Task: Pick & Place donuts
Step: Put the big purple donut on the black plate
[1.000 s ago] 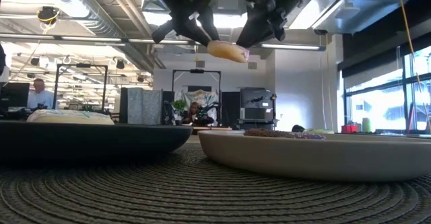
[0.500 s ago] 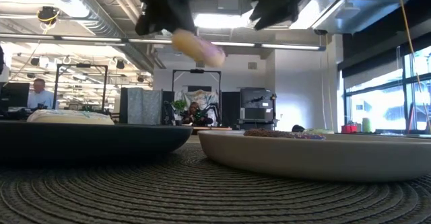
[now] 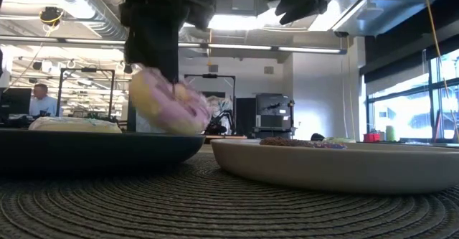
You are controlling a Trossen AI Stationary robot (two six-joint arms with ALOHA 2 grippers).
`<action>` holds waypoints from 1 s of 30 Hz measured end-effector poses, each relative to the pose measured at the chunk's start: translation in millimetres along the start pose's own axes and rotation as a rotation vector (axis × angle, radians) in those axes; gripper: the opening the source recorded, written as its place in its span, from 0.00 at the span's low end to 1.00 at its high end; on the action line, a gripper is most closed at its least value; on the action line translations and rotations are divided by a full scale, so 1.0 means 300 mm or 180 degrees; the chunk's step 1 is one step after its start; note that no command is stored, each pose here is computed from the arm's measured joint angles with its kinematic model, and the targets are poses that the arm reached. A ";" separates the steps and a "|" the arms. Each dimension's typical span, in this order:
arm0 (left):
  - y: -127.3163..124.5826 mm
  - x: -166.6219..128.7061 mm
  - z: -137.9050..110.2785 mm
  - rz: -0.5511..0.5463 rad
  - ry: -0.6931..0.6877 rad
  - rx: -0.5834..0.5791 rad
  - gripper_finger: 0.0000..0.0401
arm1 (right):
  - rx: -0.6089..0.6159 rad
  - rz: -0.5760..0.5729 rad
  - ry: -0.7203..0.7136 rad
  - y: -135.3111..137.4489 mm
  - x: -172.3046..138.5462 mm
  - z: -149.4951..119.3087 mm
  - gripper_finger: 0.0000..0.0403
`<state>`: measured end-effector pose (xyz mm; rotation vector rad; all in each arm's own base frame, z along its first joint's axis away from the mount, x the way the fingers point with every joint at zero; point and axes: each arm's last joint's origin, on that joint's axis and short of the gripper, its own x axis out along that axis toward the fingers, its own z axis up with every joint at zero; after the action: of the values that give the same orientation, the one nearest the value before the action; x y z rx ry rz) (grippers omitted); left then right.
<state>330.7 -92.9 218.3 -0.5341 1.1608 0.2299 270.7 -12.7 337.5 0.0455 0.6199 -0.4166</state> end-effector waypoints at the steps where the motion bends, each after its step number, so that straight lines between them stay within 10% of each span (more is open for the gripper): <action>1: -0.004 0.017 -0.003 -0.0001 0.0036 -0.0043 0.12 | -0.0004 0.0024 0.0018 0.001 0.001 -0.001 0.58; 30: 0.000 0.073 -0.017 0.0200 0.0138 -0.0149 0.21 | -0.0107 0.0086 0.0039 0.004 0.004 -0.003 0.57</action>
<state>335.2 -97.7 196.8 -0.5464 1.2178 0.3014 271.5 -11.9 336.1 0.0243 0.6375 -0.3798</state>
